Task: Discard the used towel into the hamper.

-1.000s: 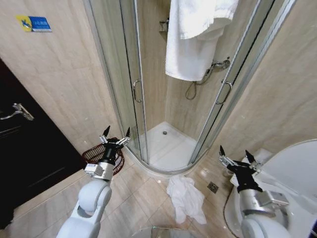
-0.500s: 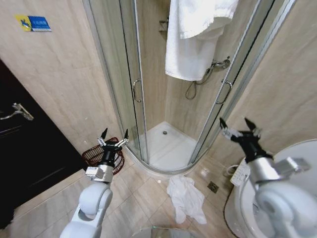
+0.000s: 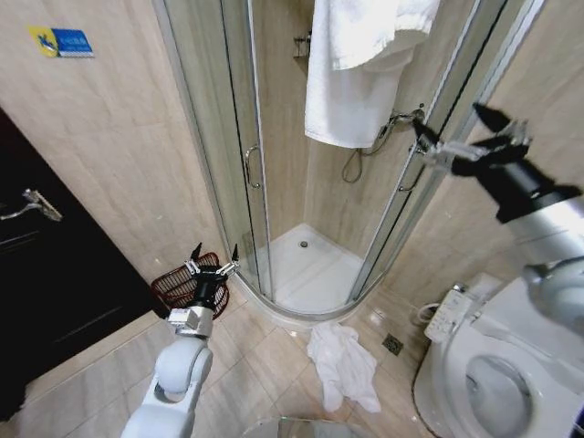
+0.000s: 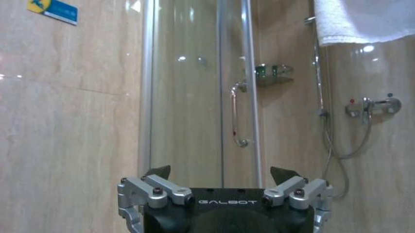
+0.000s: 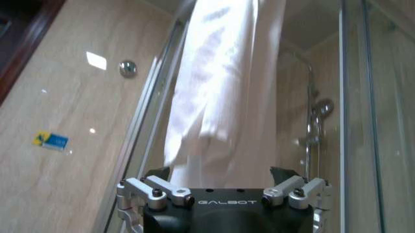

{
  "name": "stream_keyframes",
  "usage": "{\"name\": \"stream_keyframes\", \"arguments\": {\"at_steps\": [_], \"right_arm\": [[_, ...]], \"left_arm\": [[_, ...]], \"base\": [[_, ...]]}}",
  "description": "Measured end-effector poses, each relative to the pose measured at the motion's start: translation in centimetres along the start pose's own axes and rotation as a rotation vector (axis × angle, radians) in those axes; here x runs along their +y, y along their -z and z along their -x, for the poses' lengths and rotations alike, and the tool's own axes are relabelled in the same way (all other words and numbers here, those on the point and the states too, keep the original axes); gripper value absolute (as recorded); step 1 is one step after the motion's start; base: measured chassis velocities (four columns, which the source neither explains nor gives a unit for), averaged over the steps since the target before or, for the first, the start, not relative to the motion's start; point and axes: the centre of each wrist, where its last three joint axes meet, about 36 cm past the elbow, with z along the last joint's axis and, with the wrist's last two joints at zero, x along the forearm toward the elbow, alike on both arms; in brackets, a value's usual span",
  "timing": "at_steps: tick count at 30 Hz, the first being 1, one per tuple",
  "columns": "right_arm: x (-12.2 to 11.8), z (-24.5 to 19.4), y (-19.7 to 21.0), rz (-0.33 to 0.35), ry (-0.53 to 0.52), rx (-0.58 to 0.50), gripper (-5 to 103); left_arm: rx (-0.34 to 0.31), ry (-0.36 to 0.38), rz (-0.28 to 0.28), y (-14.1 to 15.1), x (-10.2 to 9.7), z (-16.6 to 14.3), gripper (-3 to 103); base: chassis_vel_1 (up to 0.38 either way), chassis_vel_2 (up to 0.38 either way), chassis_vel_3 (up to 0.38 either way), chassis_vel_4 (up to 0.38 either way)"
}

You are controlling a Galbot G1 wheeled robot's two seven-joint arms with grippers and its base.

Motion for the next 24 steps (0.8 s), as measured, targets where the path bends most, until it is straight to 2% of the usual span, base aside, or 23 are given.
{"name": "stream_keyframes", "arguments": {"at_steps": [3,4,7,8,11,12,14,16,19,24], "right_arm": [[-2.5,1.8,2.7,-0.018,-0.007,-0.01,100],[-2.5,1.8,2.7,-0.018,-0.007,-0.01,100],[-5.8,3.2,4.4,-0.06,-0.037,0.002,100],[-5.8,3.2,4.4,-0.06,-0.037,0.002,100],[-10.0,4.3,5.8,-0.093,-0.082,0.02,100],[-10.0,4.3,5.8,-0.093,-0.082,0.02,100],[-11.9,4.5,6.1,-0.117,-0.11,0.038,100],[-12.5,4.6,6.0,-0.132,-0.125,0.046,100],[-15.0,4.7,3.9,-0.212,-0.192,0.082,100],[-16.9,4.8,1.3,-0.278,-0.222,0.082,100]], "left_arm": [[0.0,-0.019,-0.002,-0.2,-0.2,0.4,100],[0.0,-0.019,-0.002,-0.2,-0.2,0.4,100],[0.003,-0.025,-0.007,-0.4,-0.3,0.5,100],[0.003,-0.025,-0.007,-0.4,-0.3,0.5,100],[0.002,-0.028,-0.009,-0.6,-0.4,0.5,100],[0.002,-0.028,-0.009,-0.6,-0.4,0.5,100],[-0.003,-0.03,-0.009,-0.6,-0.4,0.7,100],[-0.005,-0.031,-0.008,-0.6,-0.4,0.7,100],[-0.009,-0.029,-0.009,-0.9,-0.3,0.8,100],[-0.005,-0.027,-0.011,-1.4,-0.3,0.6,100]], "base": [[0.0,0.0,0.0,0.0],[0.0,0.0,0.0,0.0],[0.0,0.0,0.0,0.0],[0.0,0.0,0.0,0.0],[0.0,0.0,0.0,0.0],[0.0,0.0,0.0,0.0],[0.0,0.0,0.0,0.0],[0.0,0.0,0.0,0.0],[0.0,0.0,0.0,0.0],[0.0,0.0,0.0,0.0]]}}
